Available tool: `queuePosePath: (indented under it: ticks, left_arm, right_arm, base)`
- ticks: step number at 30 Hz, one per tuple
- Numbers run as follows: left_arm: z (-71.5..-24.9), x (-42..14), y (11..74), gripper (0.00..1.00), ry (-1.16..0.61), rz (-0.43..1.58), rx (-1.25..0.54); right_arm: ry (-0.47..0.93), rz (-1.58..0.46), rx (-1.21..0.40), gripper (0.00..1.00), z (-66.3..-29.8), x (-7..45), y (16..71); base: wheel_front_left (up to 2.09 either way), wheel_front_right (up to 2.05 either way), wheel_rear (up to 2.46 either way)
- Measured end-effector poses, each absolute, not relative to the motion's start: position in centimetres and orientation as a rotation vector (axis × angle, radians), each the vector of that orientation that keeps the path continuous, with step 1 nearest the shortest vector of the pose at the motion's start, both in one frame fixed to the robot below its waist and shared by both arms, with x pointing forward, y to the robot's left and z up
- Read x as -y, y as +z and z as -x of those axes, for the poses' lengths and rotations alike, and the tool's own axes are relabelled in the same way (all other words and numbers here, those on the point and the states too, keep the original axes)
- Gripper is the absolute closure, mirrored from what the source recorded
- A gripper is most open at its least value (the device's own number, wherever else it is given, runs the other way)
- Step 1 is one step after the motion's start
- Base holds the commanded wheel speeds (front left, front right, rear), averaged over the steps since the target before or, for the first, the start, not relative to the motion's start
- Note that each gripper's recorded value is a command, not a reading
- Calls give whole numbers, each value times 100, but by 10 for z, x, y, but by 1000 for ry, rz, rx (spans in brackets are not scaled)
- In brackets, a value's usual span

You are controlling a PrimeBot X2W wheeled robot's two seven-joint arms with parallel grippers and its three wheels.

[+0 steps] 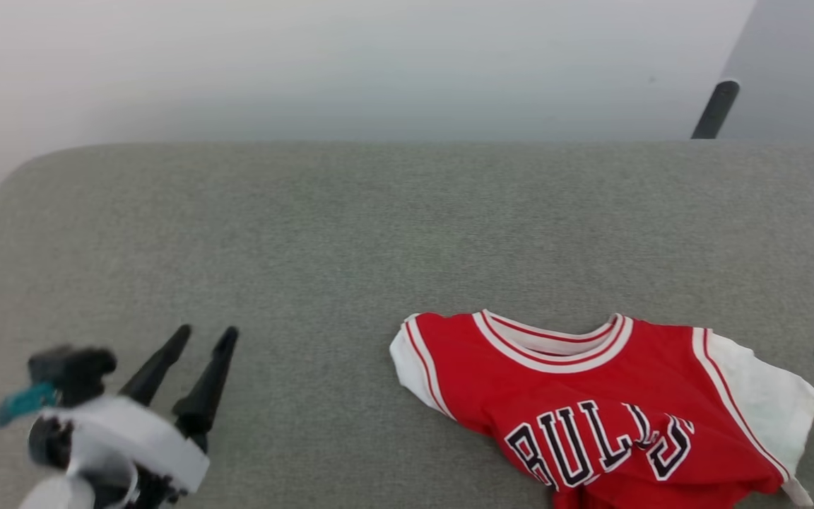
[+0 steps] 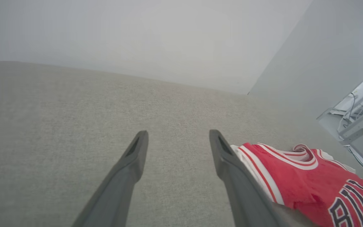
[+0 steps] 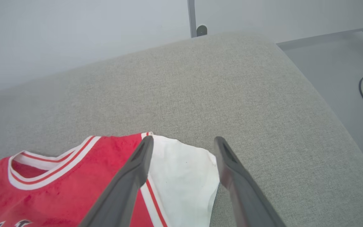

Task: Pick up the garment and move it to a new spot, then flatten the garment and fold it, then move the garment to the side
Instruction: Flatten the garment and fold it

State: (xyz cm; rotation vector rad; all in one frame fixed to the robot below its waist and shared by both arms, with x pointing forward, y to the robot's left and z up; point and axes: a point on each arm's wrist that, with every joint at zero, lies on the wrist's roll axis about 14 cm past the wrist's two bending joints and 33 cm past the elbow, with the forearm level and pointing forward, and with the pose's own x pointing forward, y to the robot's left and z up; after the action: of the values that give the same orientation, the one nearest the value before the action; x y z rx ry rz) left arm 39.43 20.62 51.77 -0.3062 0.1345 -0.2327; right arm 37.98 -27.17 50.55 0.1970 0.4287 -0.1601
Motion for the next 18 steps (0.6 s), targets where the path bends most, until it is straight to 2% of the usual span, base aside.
queuePosePath:
  ticks: [7, 18]
  left_arm:
    - [-414, -159, 512, 0, -414, 338, -380]
    - [-424, -112, 478, 0, -562, 274, -779]
  right_arm:
    - [-146, -229, -317, 0, -379, 268, 526]
    - [-148, -229, -210, 0, -379, 270, 545]
  base:
    - [0, 0, 0]
    - [0, 0, 0]
